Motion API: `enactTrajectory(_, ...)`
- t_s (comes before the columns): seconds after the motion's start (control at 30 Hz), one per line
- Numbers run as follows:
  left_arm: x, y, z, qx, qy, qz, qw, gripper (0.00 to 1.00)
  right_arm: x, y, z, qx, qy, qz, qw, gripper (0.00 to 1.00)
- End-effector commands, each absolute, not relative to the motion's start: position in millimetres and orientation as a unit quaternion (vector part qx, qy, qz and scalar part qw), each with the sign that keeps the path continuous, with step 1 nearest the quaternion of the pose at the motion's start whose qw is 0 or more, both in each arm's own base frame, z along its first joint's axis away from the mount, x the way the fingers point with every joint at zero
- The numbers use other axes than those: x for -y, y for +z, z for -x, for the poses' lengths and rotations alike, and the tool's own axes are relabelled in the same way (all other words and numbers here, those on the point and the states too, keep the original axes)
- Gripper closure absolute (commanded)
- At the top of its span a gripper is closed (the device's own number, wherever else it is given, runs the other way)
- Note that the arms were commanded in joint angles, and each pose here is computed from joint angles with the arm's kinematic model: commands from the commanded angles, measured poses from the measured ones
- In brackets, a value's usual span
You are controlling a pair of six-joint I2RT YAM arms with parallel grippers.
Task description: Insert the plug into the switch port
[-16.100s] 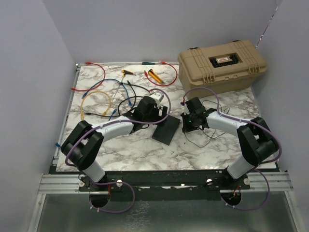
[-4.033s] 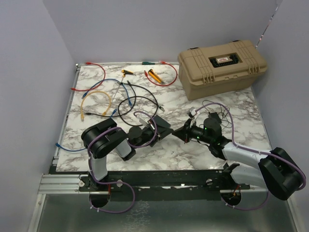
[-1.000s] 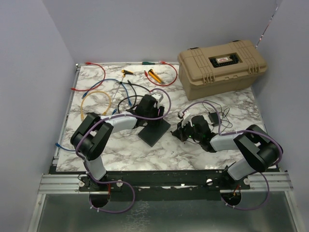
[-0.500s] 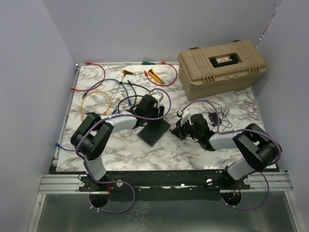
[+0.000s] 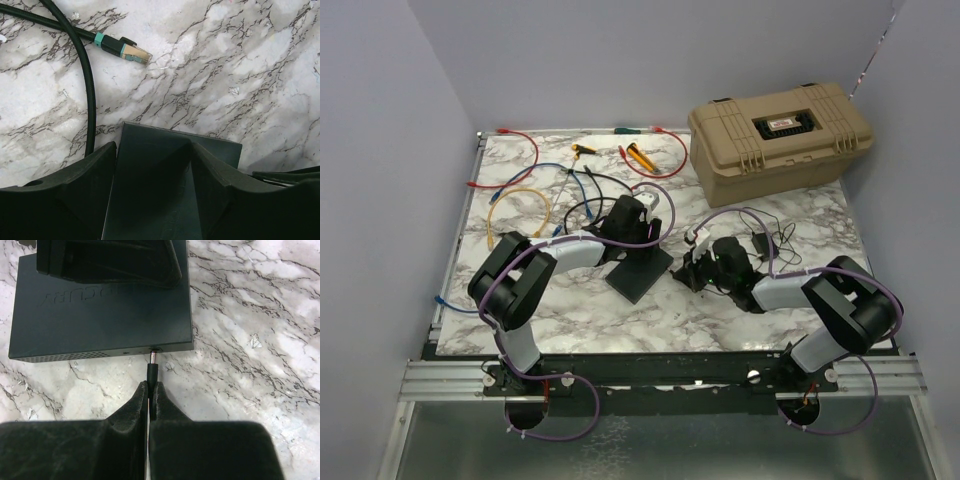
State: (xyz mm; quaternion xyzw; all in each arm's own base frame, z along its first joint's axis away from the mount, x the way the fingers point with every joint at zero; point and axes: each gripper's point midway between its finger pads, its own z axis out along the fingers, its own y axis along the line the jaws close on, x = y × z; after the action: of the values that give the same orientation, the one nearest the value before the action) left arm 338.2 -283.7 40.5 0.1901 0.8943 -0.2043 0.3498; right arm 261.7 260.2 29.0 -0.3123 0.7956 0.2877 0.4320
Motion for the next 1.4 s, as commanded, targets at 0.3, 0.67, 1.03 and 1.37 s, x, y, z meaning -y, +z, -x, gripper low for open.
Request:
enactTrajectory(0.3,254.1,-6.5,-311.9,-0.928,-0.151,-0.204,0.274,0.38,-261.2,28.2,-263.9,-0.801,0.275,0.311,0.430,0.99)
enactTrajectory(0.67,253.3,-5.6,-312.4,-0.927,-0.151,-0.203,0.276,0.38,-264.0,33.0,-269.8,-0.796,0.275,0.309,0.441,0.99)
enactTrajectory(1.03,253.5,-5.5,-312.0,-0.927,-0.152,-0.203,0.275,0.38,-269.8,31.0,-267.3,-0.795,0.287,0.317,0.430,0.99)
enactTrajectory(1.37,254.7,-4.6,-308.4,-0.927,-0.159,-0.202,0.272,0.38,-272.2,35.2,-274.5,-0.791,0.280,0.321,0.439,0.99)
